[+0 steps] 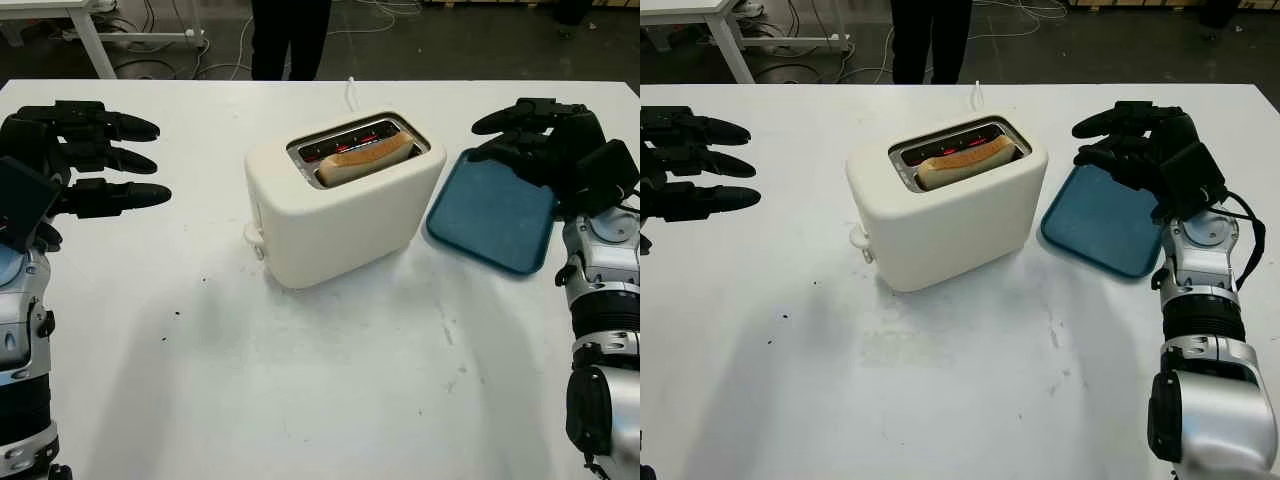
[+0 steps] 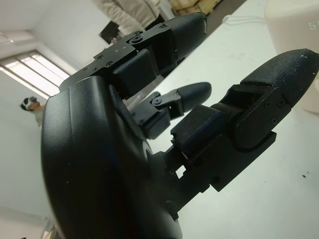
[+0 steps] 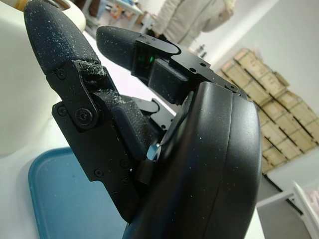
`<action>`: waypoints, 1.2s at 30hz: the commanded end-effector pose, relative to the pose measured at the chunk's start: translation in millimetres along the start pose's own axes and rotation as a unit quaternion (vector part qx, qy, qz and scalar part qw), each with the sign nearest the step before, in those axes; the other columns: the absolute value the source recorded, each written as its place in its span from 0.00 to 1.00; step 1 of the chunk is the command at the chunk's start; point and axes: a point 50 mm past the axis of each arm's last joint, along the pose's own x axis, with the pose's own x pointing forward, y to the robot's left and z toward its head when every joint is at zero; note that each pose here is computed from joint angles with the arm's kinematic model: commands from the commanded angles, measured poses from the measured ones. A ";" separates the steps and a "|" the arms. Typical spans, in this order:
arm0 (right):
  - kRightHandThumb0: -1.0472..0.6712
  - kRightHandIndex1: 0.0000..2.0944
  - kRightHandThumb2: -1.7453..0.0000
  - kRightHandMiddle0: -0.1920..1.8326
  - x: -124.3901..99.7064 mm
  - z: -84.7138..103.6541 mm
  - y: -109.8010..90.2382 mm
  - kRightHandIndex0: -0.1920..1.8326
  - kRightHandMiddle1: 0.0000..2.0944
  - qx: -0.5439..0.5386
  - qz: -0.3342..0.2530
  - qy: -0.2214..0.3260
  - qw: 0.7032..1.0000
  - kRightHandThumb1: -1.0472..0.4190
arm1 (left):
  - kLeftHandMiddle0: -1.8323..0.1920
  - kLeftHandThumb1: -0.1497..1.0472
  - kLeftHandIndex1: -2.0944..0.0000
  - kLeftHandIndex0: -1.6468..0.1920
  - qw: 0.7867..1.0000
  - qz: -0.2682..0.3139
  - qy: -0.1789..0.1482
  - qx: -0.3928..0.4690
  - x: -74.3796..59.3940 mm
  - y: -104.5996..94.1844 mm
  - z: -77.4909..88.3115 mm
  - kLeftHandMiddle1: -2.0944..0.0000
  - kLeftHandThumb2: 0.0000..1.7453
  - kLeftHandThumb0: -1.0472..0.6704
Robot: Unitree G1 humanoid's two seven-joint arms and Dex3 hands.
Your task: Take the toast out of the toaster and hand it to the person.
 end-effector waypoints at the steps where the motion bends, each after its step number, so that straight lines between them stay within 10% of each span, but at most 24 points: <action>1: 0.00 0.38 1.00 0.64 2.1 4.5 -0.8 0.61 0.25 0.003 -0.001 -0.009 1.000 0.17 | 0.33 0.43 0.85 0.27 1.000 0.004 0.003 0.005 -1.4 2.0 -0.5 0.76 0.00 0.01; 36: 0.00 0.36 1.00 0.65 1.7 4.8 -0.6 0.62 0.23 0.002 0.000 -0.012 1.000 0.17 | 0.33 0.42 0.84 0.28 1.000 0.002 0.003 0.003 -1.6 1.9 0.2 0.75 0.00 0.01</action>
